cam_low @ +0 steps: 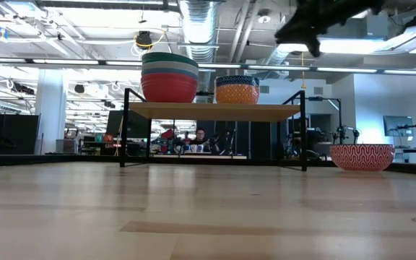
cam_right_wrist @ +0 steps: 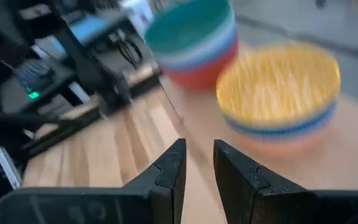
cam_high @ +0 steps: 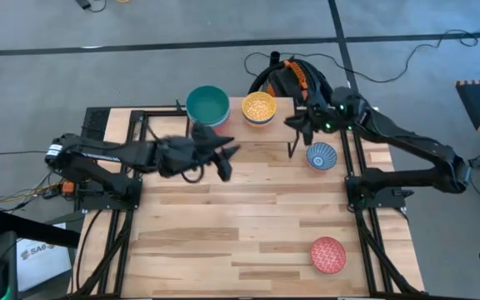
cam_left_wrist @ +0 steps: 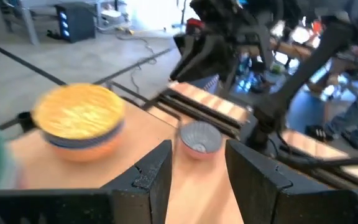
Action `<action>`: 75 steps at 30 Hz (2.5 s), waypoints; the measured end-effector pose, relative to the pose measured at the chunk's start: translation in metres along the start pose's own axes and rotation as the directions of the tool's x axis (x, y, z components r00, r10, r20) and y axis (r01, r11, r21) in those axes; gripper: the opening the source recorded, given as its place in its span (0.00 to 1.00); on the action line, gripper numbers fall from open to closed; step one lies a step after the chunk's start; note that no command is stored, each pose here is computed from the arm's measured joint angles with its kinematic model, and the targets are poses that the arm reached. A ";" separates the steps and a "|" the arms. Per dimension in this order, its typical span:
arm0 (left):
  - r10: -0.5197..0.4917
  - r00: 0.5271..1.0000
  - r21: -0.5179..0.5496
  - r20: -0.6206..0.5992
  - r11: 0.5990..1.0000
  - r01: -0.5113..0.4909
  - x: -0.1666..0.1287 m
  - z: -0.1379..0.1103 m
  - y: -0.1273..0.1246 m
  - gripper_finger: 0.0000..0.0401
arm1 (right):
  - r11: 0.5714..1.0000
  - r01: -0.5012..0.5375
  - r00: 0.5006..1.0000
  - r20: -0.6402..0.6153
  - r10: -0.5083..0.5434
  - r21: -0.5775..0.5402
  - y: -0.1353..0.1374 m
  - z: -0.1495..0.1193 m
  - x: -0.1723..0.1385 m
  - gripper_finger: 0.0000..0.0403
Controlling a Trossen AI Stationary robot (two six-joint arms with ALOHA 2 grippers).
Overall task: Place and stack bowls onto a shelf
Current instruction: Stack the red pattern bowl on top of the yellow pattern bowl on the shelf
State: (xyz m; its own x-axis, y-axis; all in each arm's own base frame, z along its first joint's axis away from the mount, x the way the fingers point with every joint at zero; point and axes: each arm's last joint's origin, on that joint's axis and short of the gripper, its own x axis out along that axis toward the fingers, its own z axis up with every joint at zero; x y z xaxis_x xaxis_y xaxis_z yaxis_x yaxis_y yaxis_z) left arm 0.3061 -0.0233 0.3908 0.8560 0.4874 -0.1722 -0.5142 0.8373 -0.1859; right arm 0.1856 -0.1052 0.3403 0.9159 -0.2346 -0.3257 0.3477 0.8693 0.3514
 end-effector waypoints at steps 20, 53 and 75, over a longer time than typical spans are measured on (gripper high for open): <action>-0.116 0.991 -0.061 -0.064 0.992 0.113 0.005 -0.076 -0.086 0.34 | 0.947 0.292 0.716 -0.687 -0.127 0.130 0.061 -0.094 -0.042 0.51; -0.364 0.878 -0.339 -0.311 0.906 0.255 -0.003 -0.165 -0.122 0.33 | 0.971 0.196 0.450 -0.867 -0.215 -0.139 0.181 -0.284 -0.040 0.37; -0.261 0.900 -0.311 -0.348 0.938 0.152 0.032 -0.159 -0.092 0.33 | 0.876 0.458 0.693 -0.677 -0.248 0.148 0.173 -0.199 0.047 0.11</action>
State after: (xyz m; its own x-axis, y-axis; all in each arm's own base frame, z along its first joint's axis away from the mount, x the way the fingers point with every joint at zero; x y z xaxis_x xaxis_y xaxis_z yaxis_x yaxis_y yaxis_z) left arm 0.3724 -0.1244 0.2485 0.8863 0.1343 -0.4432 -0.3693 0.7825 -0.5013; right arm 0.2487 0.1206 0.2110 0.4127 -0.0843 -0.9069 0.7542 0.5899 0.2884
